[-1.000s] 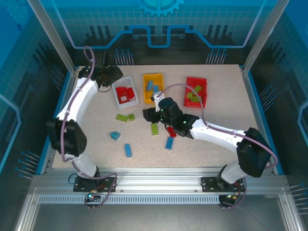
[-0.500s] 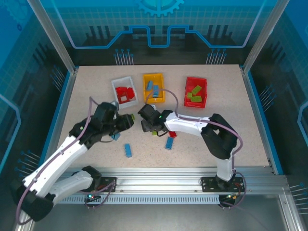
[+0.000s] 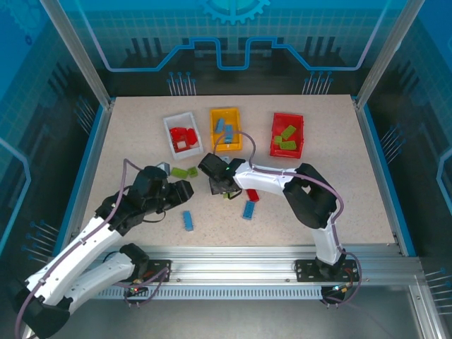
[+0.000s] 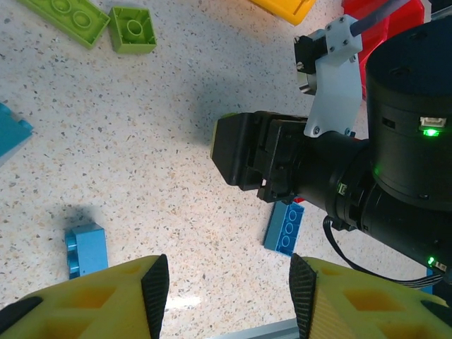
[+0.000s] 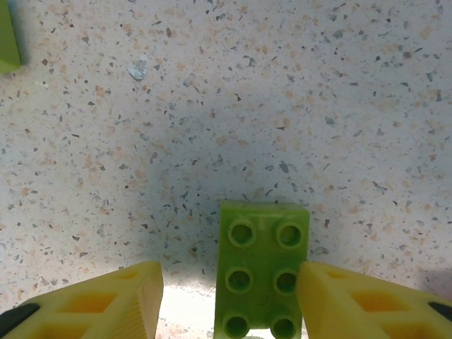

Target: Sort the legos into containers by color

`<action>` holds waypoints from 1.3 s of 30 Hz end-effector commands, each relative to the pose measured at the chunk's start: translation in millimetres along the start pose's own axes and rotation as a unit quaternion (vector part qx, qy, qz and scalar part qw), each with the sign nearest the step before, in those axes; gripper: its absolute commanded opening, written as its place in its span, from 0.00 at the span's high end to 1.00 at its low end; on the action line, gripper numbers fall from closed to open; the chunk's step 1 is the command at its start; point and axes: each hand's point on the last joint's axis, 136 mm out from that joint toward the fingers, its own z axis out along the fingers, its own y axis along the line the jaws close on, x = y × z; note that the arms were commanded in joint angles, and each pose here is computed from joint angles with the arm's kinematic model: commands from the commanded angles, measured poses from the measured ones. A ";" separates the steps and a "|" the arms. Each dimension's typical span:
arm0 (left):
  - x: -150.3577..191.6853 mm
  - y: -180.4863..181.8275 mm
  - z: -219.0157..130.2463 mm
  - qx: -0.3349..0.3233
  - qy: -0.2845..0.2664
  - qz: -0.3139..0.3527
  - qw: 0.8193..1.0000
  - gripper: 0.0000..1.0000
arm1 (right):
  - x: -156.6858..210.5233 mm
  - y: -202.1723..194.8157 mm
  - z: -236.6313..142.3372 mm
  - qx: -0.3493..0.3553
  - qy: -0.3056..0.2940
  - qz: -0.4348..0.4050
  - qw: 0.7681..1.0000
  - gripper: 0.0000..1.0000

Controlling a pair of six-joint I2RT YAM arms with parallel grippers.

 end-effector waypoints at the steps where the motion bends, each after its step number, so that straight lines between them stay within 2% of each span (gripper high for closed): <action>1: 3.7 -7.2 2.8 0.015 0.011 0.000 1.000 0.48 | 9.4 -17.6 4.5 0.033 0.009 0.000 0.999 0.45; 12: 7.7 -9.0 14.2 0.017 0.018 -0.004 1.000 0.48 | -9.3 -17.6 -43.2 0.018 -0.049 -0.005 0.999 0.44; 19: 13.5 -10.2 19.1 0.018 0.027 0.000 0.999 0.47 | 8.3 -24.9 -14.4 -0.001 0.009 0.050 0.999 0.35; 24: 17.3 -10.6 21.1 0.023 0.033 0.006 0.999 0.47 | 13.3 -16.6 -0.9 -0.009 0.031 0.062 0.998 0.34; 30: 21.6 -9.9 22.1 0.029 0.039 0.006 0.999 0.47 | 20.6 -22.0 16.3 0.008 0.051 0.077 0.996 0.43; 35: 21.2 -11.6 22.8 0.032 0.038 0.005 0.999 0.47 | 17.1 -24.1 16.5 0.014 0.041 0.078 0.996 0.58; 39: 21.4 -15.9 25.9 0.038 0.041 0.005 0.998 0.48 | 3.9 -29.3 -4.4 0.017 0.005 0.071 0.997 0.71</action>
